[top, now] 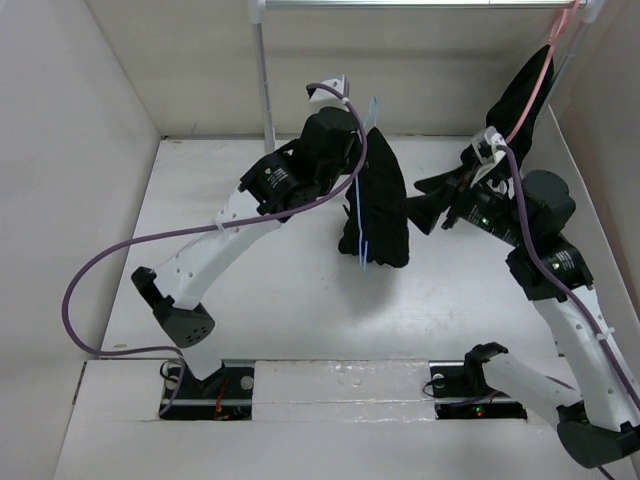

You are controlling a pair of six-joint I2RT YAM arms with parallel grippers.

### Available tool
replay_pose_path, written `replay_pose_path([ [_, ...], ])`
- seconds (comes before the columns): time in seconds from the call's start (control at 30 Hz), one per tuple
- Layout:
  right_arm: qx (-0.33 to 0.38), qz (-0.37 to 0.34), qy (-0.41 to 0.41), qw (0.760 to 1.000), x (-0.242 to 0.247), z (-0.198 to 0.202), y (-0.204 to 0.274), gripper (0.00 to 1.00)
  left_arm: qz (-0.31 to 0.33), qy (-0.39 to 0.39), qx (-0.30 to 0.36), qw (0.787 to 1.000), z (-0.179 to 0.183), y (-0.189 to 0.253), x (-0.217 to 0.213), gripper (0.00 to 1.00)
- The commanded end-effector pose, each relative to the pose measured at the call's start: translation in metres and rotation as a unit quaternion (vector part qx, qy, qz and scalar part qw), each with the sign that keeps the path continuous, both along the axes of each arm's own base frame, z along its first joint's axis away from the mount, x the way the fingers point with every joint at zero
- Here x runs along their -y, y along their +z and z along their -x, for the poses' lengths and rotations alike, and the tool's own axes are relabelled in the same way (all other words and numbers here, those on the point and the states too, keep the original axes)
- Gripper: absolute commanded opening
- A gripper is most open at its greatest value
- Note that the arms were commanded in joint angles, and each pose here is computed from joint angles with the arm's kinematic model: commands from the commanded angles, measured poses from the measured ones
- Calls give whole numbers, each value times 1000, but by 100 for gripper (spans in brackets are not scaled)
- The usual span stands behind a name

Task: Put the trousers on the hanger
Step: Place the hanger at the clothesline.

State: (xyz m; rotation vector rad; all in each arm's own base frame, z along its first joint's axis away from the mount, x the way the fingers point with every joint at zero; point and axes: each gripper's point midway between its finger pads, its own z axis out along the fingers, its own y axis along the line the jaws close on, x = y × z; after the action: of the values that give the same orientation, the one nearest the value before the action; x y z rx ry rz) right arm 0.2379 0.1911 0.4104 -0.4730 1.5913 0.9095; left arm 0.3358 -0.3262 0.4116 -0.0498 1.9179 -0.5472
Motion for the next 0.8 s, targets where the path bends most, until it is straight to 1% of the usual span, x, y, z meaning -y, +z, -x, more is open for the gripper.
replay_pose_path([
  [0.0, -3, -45, 35, 998, -25, 3, 26, 82, 2, -22, 1, 1000, 7, 11, 2, 0],
  [0.03, -4, -50, 49, 998, -36, 5, 27, 82, 5, -23, 1, 1000, 8, 12, 2, 0],
  [0.07, -14, -47, 55, 997, -46, -1, 21, 82, 8, -25, 2, 1000, 8, 13, 3, 0],
  [0.2, -28, -41, 60, 997, -76, -15, 4, 82, 19, -32, 4, 999, 10, 18, 4, 0],
  [0.27, -45, -34, 47, 997, -83, -23, -10, 81, 25, -38, 6, 999, 12, 21, 6, 0],
  [0.3, -42, -37, 53, 997, -89, -24, -12, 80, 26, -40, 5, 999, 13, 21, 6, 0],
  [0.4, -69, -36, 50, 996, -98, -27, -31, 74, 29, -39, 8, 999, 16, 22, 7, 0],
  [0.47, -79, -30, 40, 996, -100, -29, -40, 73, 35, -41, 11, 998, 18, 26, 5, 0],
  [0.5, -83, -27, 41, 995, -102, -26, -44, 62, 35, -41, 11, 998, 18, 26, 5, 0],
  [0.53, -90, -30, 40, 995, -102, -25, -49, 53, 36, -42, 13, 998, 19, 28, 4, 0],
  [0.6, -90, -38, 39, 994, -102, -21, -50, 38, 35, -39, 14, 999, 19, 28, 2, 0],
  [0.63, -92, -42, 37, 994, -101, -17, -52, 34, 35, -38, 16, 999, 20, 30, 0, 0],
  [0.67, -95, -44, 35, 994, -100, -16, -54, 26, 37, -37, 16, 999, 20, 31, 0, 0],
  [0.7, -101, -50, 35, 993, -100, -15, -55, 10, 37, -37, 16, 999, 20, 30, -1, 0],
  [0.77, -101, -65, 41, 992, -99, -10, -52, 1, 41, -39, 17, 998, 21, 32, -1, 0],
])
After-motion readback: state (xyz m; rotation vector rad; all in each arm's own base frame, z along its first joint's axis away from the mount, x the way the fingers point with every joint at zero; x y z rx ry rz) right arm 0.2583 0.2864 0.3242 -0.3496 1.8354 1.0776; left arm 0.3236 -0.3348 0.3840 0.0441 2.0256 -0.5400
